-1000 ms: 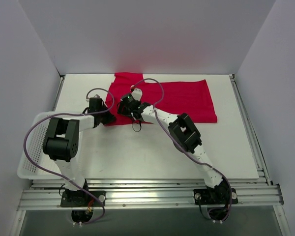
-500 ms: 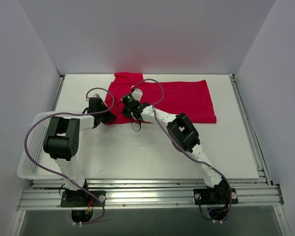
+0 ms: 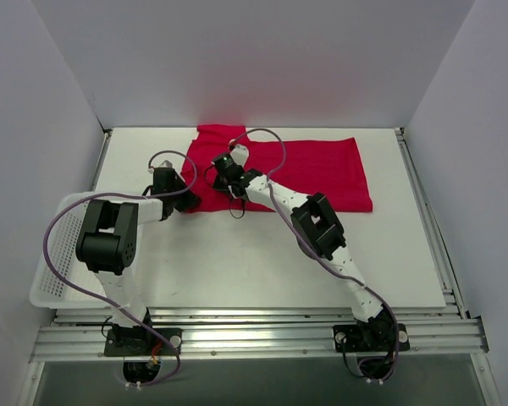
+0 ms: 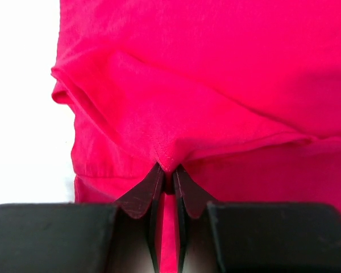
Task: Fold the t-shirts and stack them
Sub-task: Fold the flattened tshirt in 1/3 of the way
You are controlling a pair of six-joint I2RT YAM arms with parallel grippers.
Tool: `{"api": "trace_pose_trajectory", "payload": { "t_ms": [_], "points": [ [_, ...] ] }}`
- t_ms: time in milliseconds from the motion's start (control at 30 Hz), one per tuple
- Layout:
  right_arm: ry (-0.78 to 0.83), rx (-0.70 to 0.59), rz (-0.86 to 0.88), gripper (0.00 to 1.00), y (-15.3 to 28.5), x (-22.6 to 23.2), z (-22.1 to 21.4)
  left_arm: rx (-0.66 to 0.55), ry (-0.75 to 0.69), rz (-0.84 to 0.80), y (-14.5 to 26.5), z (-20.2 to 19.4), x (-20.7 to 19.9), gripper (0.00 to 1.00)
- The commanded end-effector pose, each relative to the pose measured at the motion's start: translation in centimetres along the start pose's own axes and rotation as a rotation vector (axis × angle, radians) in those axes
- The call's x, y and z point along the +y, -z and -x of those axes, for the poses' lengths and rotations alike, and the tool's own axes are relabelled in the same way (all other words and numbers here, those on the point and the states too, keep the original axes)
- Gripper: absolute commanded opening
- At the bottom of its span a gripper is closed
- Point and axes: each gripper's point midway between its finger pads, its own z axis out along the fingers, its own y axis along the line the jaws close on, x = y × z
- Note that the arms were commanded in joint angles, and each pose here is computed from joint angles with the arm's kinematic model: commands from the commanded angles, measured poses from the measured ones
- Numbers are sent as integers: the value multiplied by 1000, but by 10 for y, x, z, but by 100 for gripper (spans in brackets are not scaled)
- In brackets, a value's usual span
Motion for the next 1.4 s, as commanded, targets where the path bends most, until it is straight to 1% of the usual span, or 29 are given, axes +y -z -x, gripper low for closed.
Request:
{"api": "trace_pose_trajectory", "payload": {
  "t_ms": [0,167,233,367,433,467,500,533,567,600,633,667,700,767,833,867,900,967,1000,1067,1133,1167,1200,1233,1267,1300,1333,1367],
  "points": [
    [6,-32,8,5,5,6,21,54,-15,87,-7,-19,31,2],
    [-3,-39,20,6,-4,4,30,59,-14,86,-9,-21,32,2],
    [-3,-37,25,6,-11,2,29,61,-14,87,-8,-21,32,2],
    [-26,-58,39,7,-29,-5,42,62,-18,85,-9,-21,32,2],
    [-43,-68,54,9,-39,-7,46,62,-19,86,-9,-21,32,2],
    [-54,-75,48,12,-44,-13,51,64,-21,86,-10,-21,32,2],
    [-63,-73,41,24,-50,-18,50,63,-21,85,-10,-21,31,2],
    [-69,-87,54,38,-51,-15,57,67,-22,87,-10,-22,32,2],
    [-82,-98,47,56,-53,-18,62,70,-21,88,-10,-23,33,2],
    [-85,-117,33,78,-54,-22,68,71,-22,89,-10,-24,33,2],
    [-90,-148,49,93,-53,-18,77,71,-25,87,-10,-24,32,2],
    [-85,-171,57,98,-51,-15,84,71,-26,90,-10,-24,32,2],
    [-83,-204,57,100,-47,-14,96,70,-30,91,-10,-24,32,2],
    [-74,-259,76,100,-40,-7,113,70,-31,94,-10,-25,33,2],
    [-49,-332,120,100,-22,9,140,73,-35,100,-10,-26,33,2],
    [-36,-344,114,100,-18,8,144,70,-33,100,-10,-25,33,2],
    [-18,-384,128,100,1,17,162,76,-33,108,-11,-27,34,2],
    [-5,-433,138,100,22,24,180,69,-34,108,-10,-24,32,2],
    [1,-449,132,100,41,25,188,65,-36,108,-7,-21,30,2],
    [6,-479,90,100,62,15,195,49,-43,110,-3,-16,26,2],
    [3,-493,34,100,93,-7,192,24,-54,110,6,-7,21,2],
    [-12,-526,-30,100,102,-26,194,16,-56,111,8,-4,19,2],
    [-36,-569,-30,100,135,-29,208,9,-61,114,13,-1,17,2],
    [-27,-538,-95,100,131,-61,185,5,-65,114,14,1,16,2],
    [-44,-547,-131,100,139,-80,184,5,-68,116,14,1,16,2],
    [-73,-593,-163,100,164,-93,195,15,-67,128,14,-1,19,2],
    [-62,-545,-261,100,164,-130,170,24,-64,132,13,-4,21,2],
    [-139,-576,-295,100,183,-149,177,29,-66,129,13,-6,20,2]
  ]
}}
